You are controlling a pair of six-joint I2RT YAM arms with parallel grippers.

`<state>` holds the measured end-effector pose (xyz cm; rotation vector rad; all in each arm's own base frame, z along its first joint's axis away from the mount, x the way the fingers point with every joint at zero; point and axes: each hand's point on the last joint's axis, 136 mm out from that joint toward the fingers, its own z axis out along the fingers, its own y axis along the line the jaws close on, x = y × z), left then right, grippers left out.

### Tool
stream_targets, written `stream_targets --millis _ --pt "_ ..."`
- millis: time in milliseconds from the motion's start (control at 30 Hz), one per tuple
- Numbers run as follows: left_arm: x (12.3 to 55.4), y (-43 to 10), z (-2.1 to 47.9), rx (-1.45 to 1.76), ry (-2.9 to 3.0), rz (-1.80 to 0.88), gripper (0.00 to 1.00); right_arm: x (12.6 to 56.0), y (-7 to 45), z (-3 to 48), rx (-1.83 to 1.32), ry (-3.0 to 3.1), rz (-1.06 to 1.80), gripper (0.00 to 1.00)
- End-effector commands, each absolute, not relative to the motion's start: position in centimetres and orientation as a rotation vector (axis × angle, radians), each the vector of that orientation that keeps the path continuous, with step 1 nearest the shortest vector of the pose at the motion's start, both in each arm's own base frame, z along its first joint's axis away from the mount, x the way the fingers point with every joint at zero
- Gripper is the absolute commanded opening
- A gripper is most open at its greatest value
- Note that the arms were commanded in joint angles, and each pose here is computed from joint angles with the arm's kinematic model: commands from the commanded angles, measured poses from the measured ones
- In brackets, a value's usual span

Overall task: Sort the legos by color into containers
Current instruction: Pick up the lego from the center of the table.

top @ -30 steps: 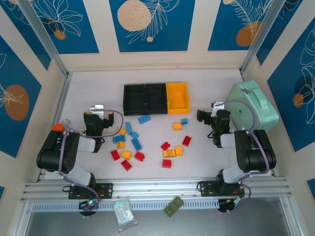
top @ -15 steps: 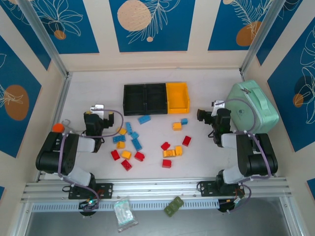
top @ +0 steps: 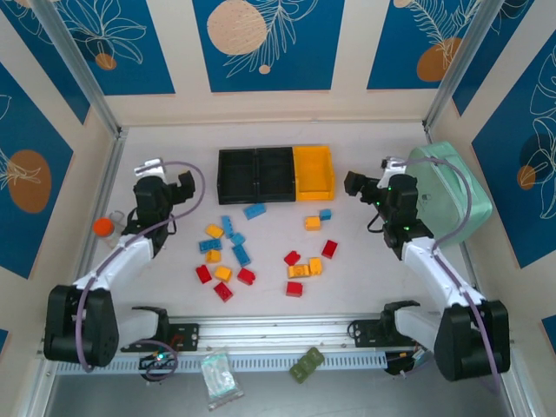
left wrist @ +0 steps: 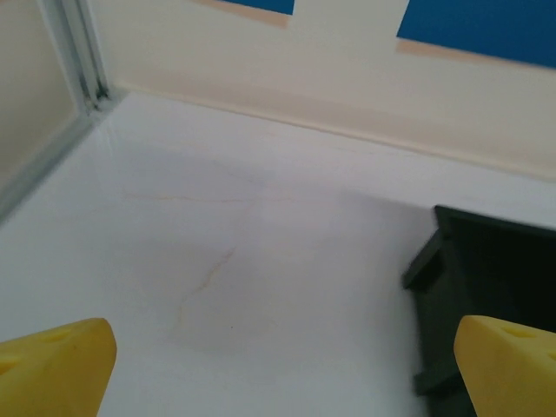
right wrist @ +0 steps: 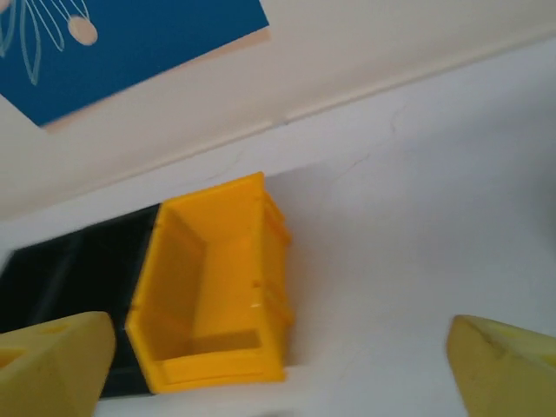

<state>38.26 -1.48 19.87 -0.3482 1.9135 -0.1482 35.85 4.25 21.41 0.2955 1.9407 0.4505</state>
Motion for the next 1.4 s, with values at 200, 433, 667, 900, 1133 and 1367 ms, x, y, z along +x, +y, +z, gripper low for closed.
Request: stream_targets --millis 200,433,667,900,1133,1367 --pt "31.6 -9.2 16.0 -0.37 2.239 -0.737 0.9 30.5 9.7 16.3 0.327 2.418 0.644 0.86" --pt "26.0 -13.1 14.4 -0.231 2.383 -0.924 0.86 30.1 13.0 12.6 0.176 2.61 0.45 0.81" --pt "22.3 -14.3 13.3 -0.155 2.457 -0.9 0.83 31.4 16.2 8.6 0.064 2.749 0.285 0.81" --pt "20.7 -15.4 12.0 -0.116 2.484 -0.878 0.83 32.9 18.3 5.3 0.017 2.824 0.192 0.78" --pt "20.4 -16.1 10.8 -0.115 2.504 -0.885 0.83 33.6 19.0 3.4 0.0 2.878 0.124 0.57" --pt "20.4 -16.3 10.5 -0.107 2.512 -0.878 0.83 32.4 19.4 4.6 -0.049 2.886 0.117 0.34"
